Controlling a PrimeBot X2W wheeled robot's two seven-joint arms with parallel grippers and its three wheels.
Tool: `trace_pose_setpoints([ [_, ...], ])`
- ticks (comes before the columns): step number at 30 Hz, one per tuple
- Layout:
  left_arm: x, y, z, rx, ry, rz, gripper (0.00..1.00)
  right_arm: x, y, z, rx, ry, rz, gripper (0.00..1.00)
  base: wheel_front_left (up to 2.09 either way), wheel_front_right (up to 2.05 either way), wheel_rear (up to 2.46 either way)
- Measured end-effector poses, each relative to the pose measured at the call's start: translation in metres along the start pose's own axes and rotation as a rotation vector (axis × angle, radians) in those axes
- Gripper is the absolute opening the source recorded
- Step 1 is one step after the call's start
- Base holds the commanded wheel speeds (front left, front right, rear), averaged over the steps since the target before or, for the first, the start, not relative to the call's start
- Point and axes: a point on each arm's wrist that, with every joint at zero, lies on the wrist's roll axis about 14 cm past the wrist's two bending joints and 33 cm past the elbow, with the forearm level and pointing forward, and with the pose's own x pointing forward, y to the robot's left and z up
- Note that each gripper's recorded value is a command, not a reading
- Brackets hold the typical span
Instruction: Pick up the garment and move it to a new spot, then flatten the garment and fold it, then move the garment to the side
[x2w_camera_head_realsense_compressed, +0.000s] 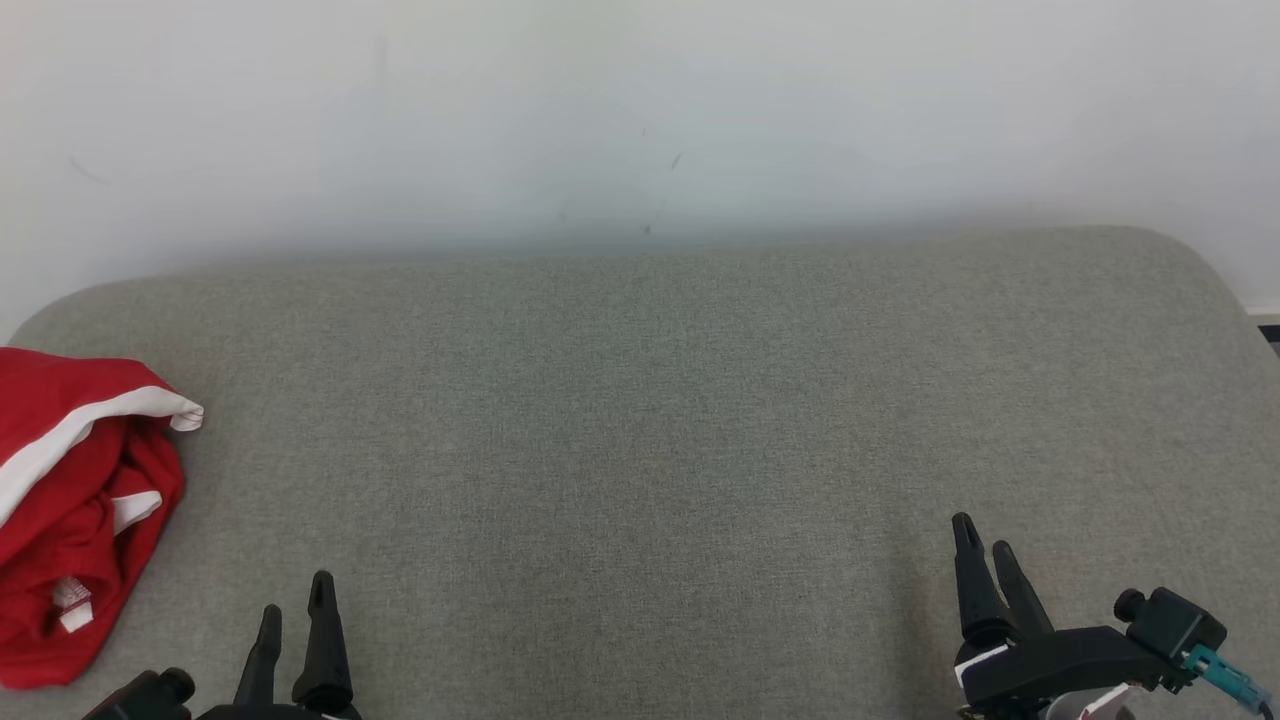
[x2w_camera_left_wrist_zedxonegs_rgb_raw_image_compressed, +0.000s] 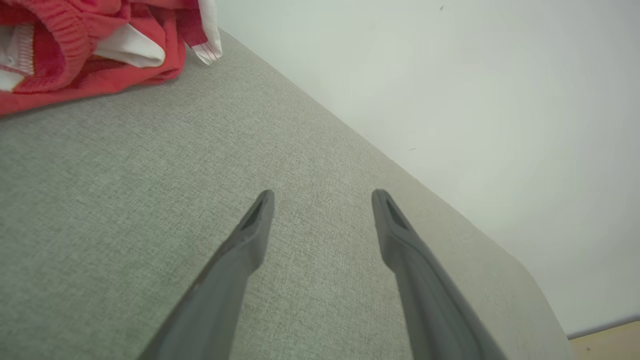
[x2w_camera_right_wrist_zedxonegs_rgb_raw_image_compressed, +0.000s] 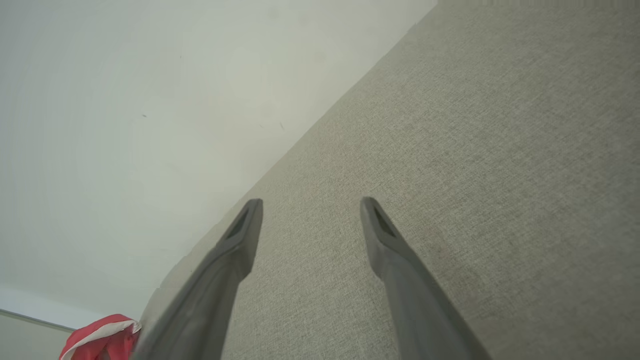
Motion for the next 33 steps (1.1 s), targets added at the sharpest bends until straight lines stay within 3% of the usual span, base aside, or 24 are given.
trace_pose_setpoints([
  [33, -0.001, -0.008, -0.011, 0.421, 0.002, -0.043, 1.0, 0.0, 0.005, -0.006, -0.392, 0.002, 0.051, 1.0, 0.0, 0.0, 0.0],
])
